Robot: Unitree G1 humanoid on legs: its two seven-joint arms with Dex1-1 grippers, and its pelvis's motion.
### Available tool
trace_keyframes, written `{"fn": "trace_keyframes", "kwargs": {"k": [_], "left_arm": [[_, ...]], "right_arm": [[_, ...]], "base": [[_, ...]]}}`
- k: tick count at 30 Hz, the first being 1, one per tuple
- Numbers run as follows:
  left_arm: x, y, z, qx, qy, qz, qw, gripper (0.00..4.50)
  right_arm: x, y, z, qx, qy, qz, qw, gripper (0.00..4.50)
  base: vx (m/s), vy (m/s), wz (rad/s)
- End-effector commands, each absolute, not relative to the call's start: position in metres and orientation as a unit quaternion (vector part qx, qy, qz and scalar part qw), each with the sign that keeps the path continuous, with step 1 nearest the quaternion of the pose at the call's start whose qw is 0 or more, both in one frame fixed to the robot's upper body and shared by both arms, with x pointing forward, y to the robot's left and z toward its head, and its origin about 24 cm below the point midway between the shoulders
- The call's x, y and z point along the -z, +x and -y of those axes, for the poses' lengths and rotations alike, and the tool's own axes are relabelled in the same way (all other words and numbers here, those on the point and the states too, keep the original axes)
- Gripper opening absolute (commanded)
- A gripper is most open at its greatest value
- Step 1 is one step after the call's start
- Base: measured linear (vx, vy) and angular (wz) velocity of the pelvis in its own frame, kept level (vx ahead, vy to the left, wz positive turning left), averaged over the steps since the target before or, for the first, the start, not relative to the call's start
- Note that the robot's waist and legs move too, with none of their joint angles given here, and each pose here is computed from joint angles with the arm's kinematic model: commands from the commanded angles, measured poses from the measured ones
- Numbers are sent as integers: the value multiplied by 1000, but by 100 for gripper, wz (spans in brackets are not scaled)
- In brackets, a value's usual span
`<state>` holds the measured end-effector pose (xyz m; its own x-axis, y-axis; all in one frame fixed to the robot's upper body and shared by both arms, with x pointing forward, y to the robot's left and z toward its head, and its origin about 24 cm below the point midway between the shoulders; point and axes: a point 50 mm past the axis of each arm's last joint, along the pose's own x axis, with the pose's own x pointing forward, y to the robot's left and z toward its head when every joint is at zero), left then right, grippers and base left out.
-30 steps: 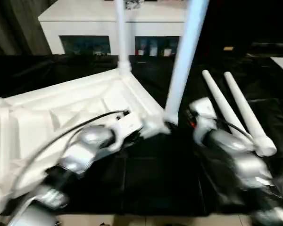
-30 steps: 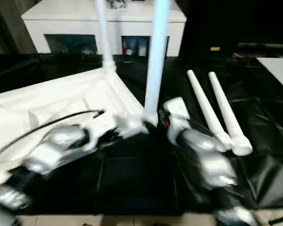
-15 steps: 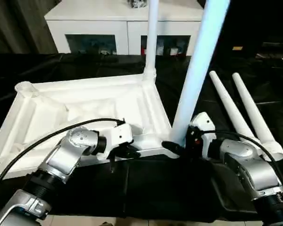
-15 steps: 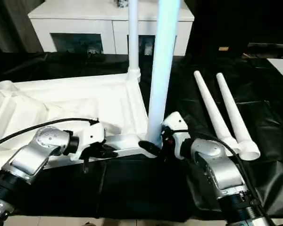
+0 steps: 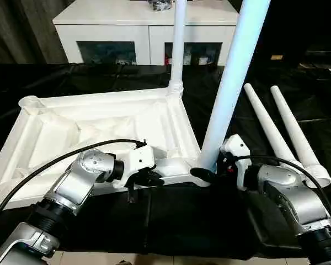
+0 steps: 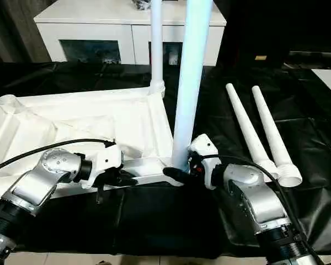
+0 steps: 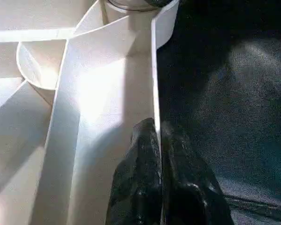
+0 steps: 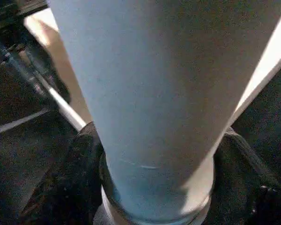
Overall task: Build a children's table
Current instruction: Rotate leg to tighten
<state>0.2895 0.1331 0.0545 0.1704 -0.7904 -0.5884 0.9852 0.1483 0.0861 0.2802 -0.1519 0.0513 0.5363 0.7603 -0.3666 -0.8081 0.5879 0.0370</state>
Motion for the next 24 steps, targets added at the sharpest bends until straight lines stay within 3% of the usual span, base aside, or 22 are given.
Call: {"fn": "trace_keyframes", "kwargs": {"k": [1, 8, 11, 14, 18, 21, 24], "left_arm": [[-57, 291, -133, 605, 243, -200, 731, 0], [-59, 310, -118, 525, 225, -187, 799, 0], [-61, 319, -109, 490, 223, -185, 822, 0], [-63, 328, -95, 457, 217, -177, 844, 0], [-63, 330, -87, 452, 217, -175, 848, 0], [-62, 330, -86, 454, 220, -176, 845, 0], [-61, 329, -89, 454, 222, -178, 844, 0]], "right_arm": [[-45, 289, 160, -381, -76, -197, 900, 274], [-32, 303, 145, -195, -14, -221, 956, 273], [-25, 309, 145, -83, 22, -231, 969, 273], [-21, 315, 132, 4, 67, -229, 971, 272], [-23, 321, 113, 11, 81, -214, 973, 272], [-38, 326, 94, -60, 72, -167, 982, 272], [-45, 326, 91, -88, 85, -152, 981, 342]], "base": [[0, 0, 0], [0, 0, 0], [0, 0, 0], [0, 0, 0], [0, 0, 0], [0, 0, 0], [0, 0, 0]]}}
